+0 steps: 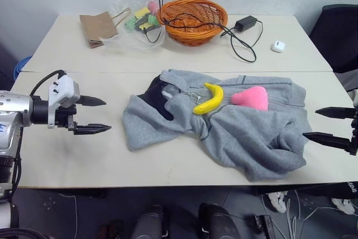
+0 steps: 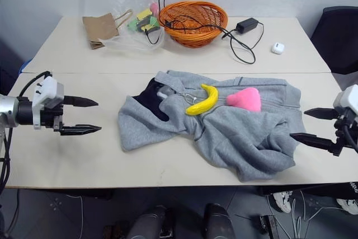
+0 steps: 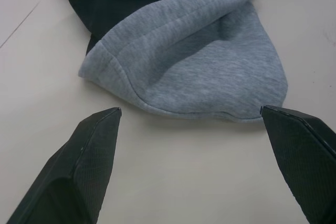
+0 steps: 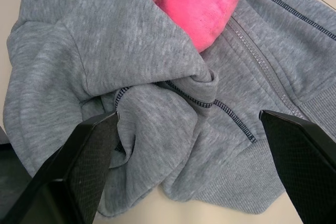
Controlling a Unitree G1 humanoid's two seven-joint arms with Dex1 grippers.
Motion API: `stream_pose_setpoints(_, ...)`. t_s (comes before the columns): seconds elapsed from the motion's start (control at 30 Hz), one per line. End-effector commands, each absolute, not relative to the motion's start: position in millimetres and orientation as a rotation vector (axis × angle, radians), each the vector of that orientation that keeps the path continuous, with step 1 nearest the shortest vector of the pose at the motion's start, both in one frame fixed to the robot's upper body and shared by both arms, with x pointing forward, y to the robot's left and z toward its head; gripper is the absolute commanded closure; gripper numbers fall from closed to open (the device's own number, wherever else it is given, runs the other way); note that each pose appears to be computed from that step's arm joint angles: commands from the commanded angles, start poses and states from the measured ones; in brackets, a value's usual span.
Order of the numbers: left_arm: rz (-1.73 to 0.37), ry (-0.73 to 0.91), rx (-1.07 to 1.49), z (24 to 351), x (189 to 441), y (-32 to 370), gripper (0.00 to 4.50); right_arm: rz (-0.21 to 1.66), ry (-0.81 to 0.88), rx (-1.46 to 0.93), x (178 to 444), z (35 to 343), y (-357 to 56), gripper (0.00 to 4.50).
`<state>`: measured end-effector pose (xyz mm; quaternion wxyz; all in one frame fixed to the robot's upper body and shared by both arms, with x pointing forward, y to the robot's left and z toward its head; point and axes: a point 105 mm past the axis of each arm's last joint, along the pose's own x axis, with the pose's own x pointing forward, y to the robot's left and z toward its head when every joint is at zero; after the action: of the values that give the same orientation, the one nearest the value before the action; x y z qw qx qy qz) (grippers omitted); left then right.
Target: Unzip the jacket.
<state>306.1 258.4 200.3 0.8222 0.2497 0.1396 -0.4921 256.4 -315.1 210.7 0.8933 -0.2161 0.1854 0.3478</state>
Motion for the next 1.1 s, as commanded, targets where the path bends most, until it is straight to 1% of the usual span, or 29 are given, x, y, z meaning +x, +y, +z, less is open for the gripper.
stream_pose_setpoints(0.03,-1.003,0.283,0.585,203,309,266,0.03,0.710,0.347,-0.479,255,221,-315,0.03)
stream_pose_setpoints(0.2,-1.003,0.255,0.593,202,314,258,0.03,0.644,0.315,-0.513,260,220,-318,0.03)
stream_pose_setpoints(0.53,-1.016,0.248,0.549,202,312,245,0.03,0.650,0.272,-0.443,261,218,-306,0.03)
stream_pose_setpoints(0.67,-1.045,0.229,0.502,207,311,237,0.03,0.693,0.250,-0.396,260,223,-294,0.03)
stream_pose_setpoints(0.77,-1.089,0.126,0.370,228,312,213,0.03,0.725,0.237,-0.376,258,229,-283,0.03)
stream_pose_setpoints(0.83,-1.142,0.059,0.286,242,313,188,0.03,0.751,0.221,-0.381,258,235,-274,0.03)
stream_pose_setpoints(0.93,-1.202,-0.032,0.234,256,316,148,0.03,0.741,0.169,-0.428,263,244,-263,0.03)
stream_pose_setpoints(0.97,-1.202,-0.047,0.227,258,318,140,0.03,0.736,0.156,-0.445,264,246,-261,0.03)
stream_pose_setpoints(1.0,-1.176,-0.061,0.230,260,326,127,0.03,0.730,0.139,-0.458,266,249,-256,0.03)
stream_pose_setpoints(1.07,-1.135,-0.035,0.200,260,340,99,0.03,0.733,0.104,-0.476,267,254,-246,0.03)
stream_pose_setpoints(1.1,-1.145,-0.017,0.195,260,342,85,0.03,0.741,0.090,-0.475,267,256,-241,0.03)
